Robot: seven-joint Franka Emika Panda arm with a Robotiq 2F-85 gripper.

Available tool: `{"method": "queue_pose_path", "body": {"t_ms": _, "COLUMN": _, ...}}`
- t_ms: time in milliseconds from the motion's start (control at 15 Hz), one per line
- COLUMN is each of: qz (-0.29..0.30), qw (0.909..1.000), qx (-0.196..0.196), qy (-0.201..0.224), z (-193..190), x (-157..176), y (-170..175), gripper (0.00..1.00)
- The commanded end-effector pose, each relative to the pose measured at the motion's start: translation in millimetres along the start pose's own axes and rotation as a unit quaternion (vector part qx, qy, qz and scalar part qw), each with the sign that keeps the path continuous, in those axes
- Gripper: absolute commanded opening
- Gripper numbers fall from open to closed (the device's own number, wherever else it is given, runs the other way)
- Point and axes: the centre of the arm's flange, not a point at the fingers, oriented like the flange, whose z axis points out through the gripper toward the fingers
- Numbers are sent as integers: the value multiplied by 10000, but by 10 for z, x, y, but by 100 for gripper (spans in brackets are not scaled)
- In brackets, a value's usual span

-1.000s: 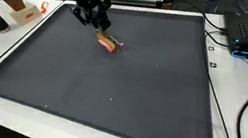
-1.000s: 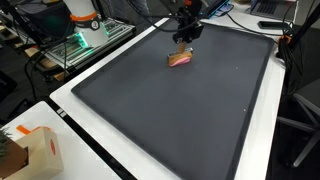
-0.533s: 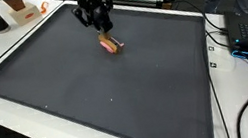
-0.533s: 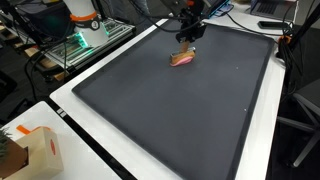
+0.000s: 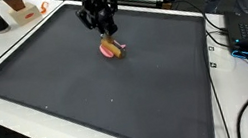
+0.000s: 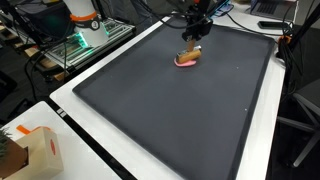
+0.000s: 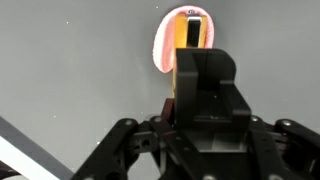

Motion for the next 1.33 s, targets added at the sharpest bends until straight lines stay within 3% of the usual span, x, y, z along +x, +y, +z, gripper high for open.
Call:
{"method": "queue_pose_path", "body": {"t_ms": 0, "qz": -98, "qw": 9988, "qx": -275, "qy": 384, "z": 108, "x": 251, "y": 9, "gripper": 24}}
{"method": "queue_pose_path", "body": {"t_ms": 400, "qz": -207, "qw": 9953, "qx": -757, "qy": 568, "z": -4, "x": 343, "y": 9, "gripper": 24}}
{"method": "queue_pose_path", "body": {"t_ms": 600, "qz": -242, "qw": 9976, "qx": -454, "qy": 460, "z": -11, "x": 293, "y": -47, "gripper": 24}}
{"method": "queue_pose_path", "body": {"t_ms": 1067, "qz": -146, "qw": 9998, "qx": -169, "qy": 7, "z": -165, "x": -23, "y": -195, "gripper": 24}}
{"method": "queue_pose_path", "body": {"t_ms": 1267, "qz": -61, "qw": 9991, "qx": 87, "qy": -418, "z": -104, "x": -98, "y": -245, "gripper": 24}}
